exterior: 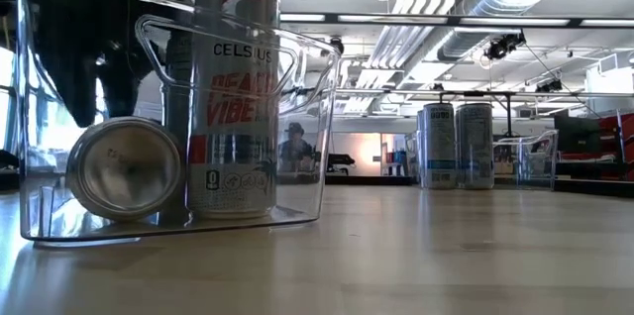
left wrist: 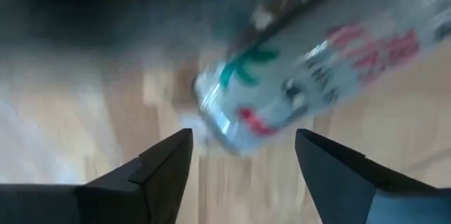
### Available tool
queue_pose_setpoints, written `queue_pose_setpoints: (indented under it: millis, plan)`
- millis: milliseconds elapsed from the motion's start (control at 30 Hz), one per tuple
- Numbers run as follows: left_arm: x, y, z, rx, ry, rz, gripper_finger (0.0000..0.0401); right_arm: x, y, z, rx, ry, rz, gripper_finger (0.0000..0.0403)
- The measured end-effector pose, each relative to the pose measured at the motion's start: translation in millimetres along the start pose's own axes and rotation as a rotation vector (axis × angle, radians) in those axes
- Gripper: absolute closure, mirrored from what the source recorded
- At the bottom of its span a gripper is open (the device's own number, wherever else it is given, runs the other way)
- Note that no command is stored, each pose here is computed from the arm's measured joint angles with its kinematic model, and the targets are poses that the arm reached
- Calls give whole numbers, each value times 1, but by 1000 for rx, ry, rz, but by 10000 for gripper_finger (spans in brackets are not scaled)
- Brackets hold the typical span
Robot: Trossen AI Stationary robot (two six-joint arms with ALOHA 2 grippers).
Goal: Sort soda cans
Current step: Adjust all the white-pink soda cans into the center transparent bin
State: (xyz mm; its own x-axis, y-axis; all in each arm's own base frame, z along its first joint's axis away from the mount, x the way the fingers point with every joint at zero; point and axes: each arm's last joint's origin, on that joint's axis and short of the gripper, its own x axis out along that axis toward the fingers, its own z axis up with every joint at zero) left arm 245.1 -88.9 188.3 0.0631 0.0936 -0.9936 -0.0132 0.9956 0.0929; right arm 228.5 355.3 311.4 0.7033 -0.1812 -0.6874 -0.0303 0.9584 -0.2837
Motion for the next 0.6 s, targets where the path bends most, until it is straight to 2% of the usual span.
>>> queue_pose_setpoints:
  millis: [167,400,500,600]
  plan:
    - [11,-5,11,52,-51,-5,175,-1,1,0,-1,-1,2,379]
    - [8,-5,13,98,-63,-1,180,-1,1,0,1,-3,4,379]
    - [3,-7,13,201,-65,-1,178,-1,1,0,1,-2,4,379]
    - [-3,-12,14,359,-80,2,172,-1,1,0,1,-3,4,379]
